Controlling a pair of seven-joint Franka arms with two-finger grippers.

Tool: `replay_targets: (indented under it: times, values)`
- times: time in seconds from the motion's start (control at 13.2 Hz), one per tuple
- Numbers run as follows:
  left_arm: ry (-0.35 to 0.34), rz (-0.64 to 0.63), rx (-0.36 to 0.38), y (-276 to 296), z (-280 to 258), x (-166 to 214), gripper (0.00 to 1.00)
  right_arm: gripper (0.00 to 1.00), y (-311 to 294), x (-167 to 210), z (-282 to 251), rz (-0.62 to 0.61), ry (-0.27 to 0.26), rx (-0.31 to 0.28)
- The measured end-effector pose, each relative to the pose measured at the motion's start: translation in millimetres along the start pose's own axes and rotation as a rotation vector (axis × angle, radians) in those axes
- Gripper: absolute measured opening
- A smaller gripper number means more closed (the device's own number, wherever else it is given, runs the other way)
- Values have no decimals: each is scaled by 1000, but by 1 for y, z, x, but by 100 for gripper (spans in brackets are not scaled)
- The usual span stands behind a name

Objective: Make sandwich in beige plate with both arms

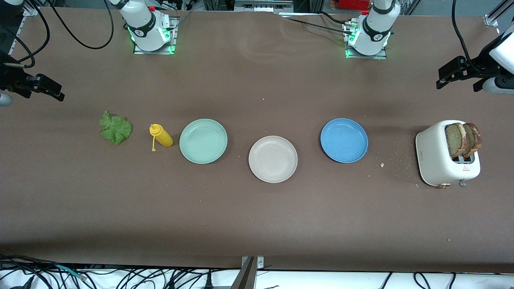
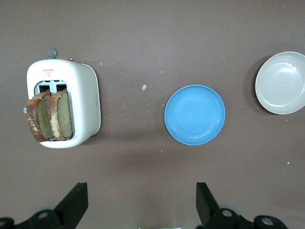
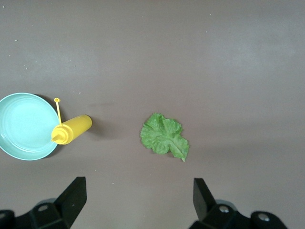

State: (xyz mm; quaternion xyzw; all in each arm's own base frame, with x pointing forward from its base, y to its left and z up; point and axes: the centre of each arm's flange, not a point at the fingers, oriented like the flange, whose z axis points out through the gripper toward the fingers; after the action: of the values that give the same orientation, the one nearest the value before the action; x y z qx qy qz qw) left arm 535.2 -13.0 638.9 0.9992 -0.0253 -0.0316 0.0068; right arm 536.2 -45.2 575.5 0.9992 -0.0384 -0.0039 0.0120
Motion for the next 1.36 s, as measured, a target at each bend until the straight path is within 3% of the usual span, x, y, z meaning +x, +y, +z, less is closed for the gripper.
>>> replay_targets:
  times: [1.36]
  values:
    - [-34, 14, 1, 7, 18, 12, 100, 100, 2, 0, 1, 3, -4, 0]
